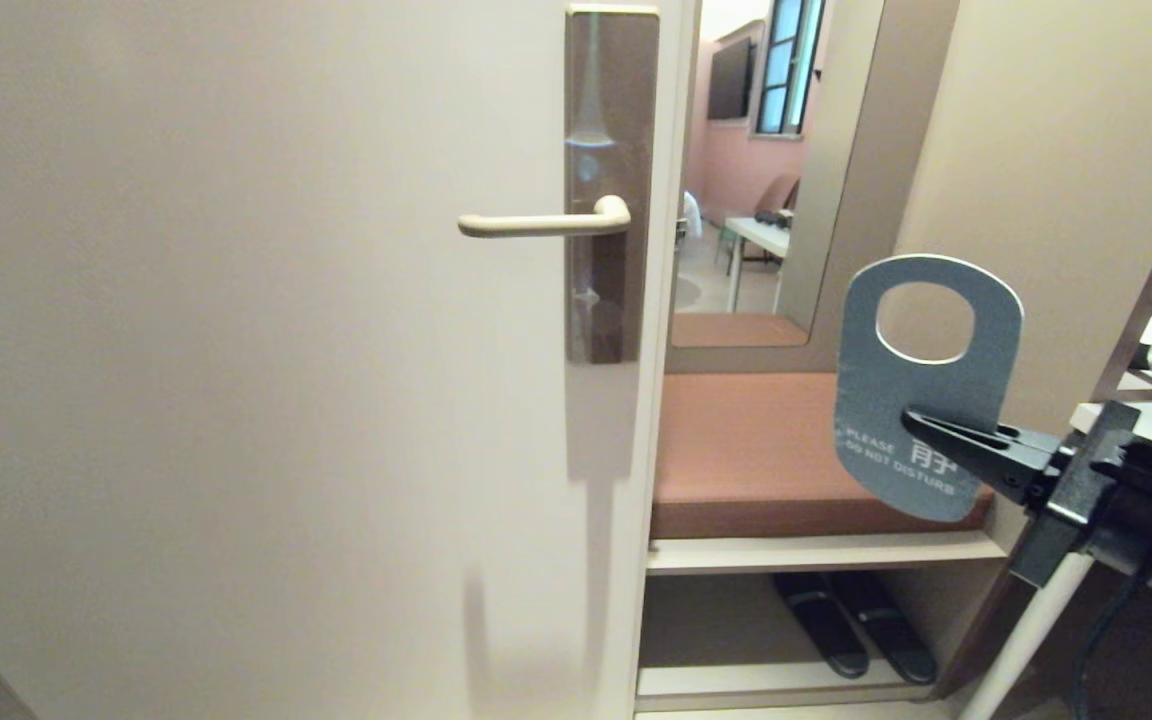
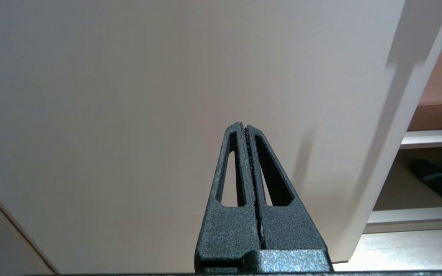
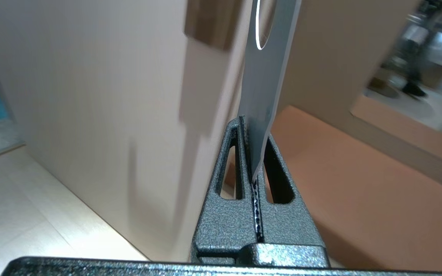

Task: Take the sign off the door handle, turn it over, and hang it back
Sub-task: Hand it to the other hand

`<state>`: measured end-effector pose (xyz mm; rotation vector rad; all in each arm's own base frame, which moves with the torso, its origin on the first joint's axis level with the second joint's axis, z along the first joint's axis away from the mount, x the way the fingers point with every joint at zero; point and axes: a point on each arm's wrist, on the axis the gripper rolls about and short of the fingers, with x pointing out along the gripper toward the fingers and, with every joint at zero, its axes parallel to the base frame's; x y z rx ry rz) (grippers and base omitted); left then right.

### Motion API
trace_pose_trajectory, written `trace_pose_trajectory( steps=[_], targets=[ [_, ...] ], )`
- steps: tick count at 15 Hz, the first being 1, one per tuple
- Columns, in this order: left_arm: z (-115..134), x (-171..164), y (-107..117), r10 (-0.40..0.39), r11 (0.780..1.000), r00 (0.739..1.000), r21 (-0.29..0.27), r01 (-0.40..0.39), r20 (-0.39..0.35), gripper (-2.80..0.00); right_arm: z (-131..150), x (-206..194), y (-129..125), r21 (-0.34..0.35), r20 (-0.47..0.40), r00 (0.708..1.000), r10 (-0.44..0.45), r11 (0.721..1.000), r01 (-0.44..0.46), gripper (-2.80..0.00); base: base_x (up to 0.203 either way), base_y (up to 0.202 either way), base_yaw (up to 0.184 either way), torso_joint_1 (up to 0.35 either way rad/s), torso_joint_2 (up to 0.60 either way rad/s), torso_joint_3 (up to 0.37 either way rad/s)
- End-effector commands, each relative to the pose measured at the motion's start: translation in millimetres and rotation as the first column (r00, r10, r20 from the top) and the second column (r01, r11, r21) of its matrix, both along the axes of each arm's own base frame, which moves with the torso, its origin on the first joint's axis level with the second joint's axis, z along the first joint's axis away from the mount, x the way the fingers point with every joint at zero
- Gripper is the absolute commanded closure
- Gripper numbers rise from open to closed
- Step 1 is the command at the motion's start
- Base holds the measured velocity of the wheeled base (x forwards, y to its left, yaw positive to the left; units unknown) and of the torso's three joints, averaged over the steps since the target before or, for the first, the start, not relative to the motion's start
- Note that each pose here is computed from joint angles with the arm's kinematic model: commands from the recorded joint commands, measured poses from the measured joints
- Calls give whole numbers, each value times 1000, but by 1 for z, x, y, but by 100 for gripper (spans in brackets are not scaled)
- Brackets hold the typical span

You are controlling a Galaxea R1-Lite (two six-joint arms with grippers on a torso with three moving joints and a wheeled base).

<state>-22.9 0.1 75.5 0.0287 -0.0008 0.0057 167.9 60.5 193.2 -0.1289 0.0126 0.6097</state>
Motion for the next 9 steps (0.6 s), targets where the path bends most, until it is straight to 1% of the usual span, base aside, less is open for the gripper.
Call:
trace_pose_trajectory(
  steps=[1, 2, 5, 9],
  targets=[
    [0, 0, 0, -1, 1000, 1000, 0, 1, -1, 0, -8, -34, -22, 9, 34, 996, -77, 997, 76, 0, 0, 0, 0, 0, 0, 0],
    [0, 0, 0, 2, 1000, 1000, 0, -2, -1, 0, -14, -44, -29, 9, 31, 993, -116, 993, 116, 0, 0, 0, 0, 0, 0, 0],
    [0, 0, 0, 2, 1000, 1000, 0, -2, -1, 0, -31, -75, -43, 5, 20, 981, -194, 981, 194, 0, 0, 0, 0, 0, 0, 0],
    [0, 0, 0, 0, 1000, 1000, 0, 0, -1, 0, -57, -117, -54, 1, 8, 953, -304, 953, 304, 0, 0, 0, 0, 0, 0, 0]
  ],
)
